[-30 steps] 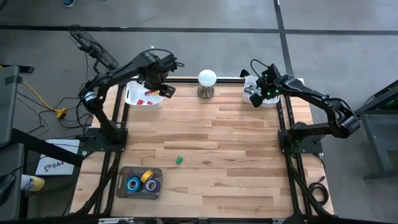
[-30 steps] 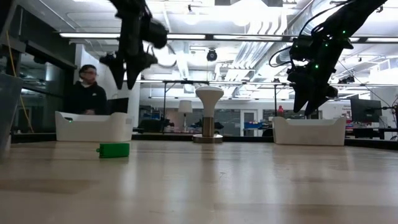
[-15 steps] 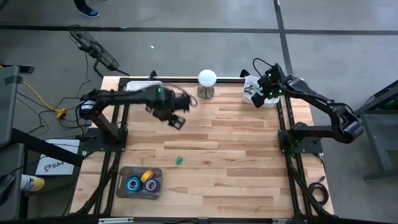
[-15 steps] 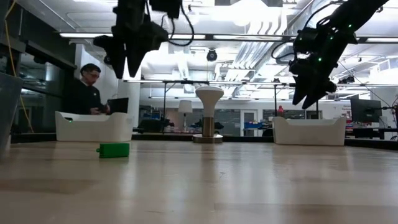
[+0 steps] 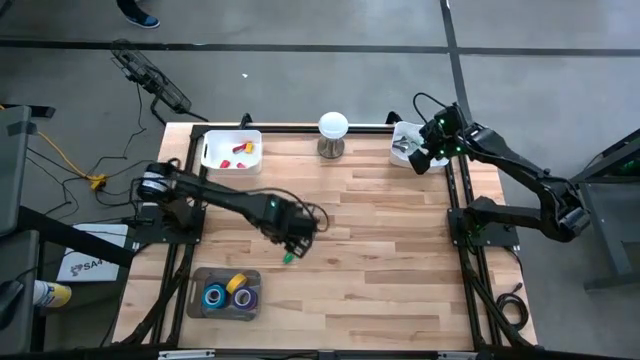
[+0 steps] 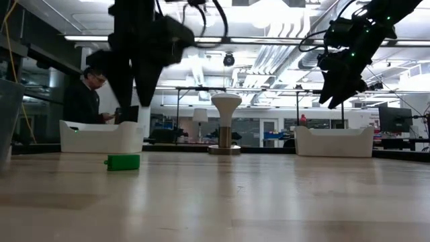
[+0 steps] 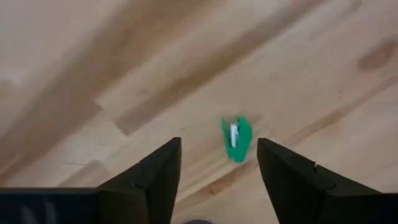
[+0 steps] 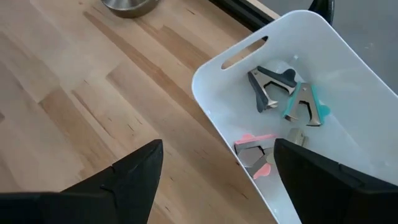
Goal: Pick and place Stapler, Stapler remover, tape
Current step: Put the green stapler into the left white bin
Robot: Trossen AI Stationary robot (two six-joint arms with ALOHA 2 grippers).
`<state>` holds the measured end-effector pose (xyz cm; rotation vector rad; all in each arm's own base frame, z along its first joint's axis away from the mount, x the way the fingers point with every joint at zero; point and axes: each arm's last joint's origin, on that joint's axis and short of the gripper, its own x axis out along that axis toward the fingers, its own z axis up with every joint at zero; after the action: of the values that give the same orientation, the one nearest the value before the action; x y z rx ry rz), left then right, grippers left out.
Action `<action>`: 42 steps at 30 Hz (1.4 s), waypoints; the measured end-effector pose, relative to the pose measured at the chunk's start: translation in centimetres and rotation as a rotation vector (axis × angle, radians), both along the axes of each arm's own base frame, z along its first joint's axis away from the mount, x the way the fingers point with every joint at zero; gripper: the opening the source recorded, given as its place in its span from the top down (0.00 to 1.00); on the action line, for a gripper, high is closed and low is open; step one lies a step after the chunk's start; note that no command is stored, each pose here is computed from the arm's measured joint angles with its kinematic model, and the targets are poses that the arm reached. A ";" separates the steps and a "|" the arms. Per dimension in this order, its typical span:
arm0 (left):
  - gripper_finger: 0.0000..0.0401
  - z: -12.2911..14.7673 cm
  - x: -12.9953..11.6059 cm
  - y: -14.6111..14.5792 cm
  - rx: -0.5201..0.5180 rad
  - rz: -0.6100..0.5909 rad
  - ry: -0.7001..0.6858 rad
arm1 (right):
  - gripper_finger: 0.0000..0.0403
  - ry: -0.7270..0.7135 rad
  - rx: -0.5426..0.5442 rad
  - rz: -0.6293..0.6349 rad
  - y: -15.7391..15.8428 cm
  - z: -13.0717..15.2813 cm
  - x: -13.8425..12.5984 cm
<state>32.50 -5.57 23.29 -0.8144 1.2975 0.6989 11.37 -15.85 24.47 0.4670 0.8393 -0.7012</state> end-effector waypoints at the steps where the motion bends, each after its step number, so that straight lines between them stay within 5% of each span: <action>1: 0.48 -0.6 0.3 -0.4 -0.013 -0.017 0.009 | 0.26 -0.003 0.001 0.002 0.1 0.0 0.0; 10: 0.25 -4.7 2.2 -1.5 -0.127 -0.061 0.084 | 0.26 -0.003 0.028 0.010 0.3 0.0 -0.1; 24: 0.24 -7.7 3.1 -1.7 -0.145 -0.072 0.143 | 0.26 -0.006 0.038 0.015 0.4 0.0 -0.2; 29: 0.36 -7.7 3.3 -1.8 -0.162 -0.075 0.118 | 0.26 -0.006 0.038 0.014 0.4 0.0 -0.2; 42: 0.83 -9.0 3.5 -1.9 -0.212 -0.089 0.171 | 0.26 -0.006 0.038 0.015 0.4 0.0 -0.2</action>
<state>35.99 -7.49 14.32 -0.8752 1.5723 0.5756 11.20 -15.43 24.45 0.4960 0.8506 -0.6708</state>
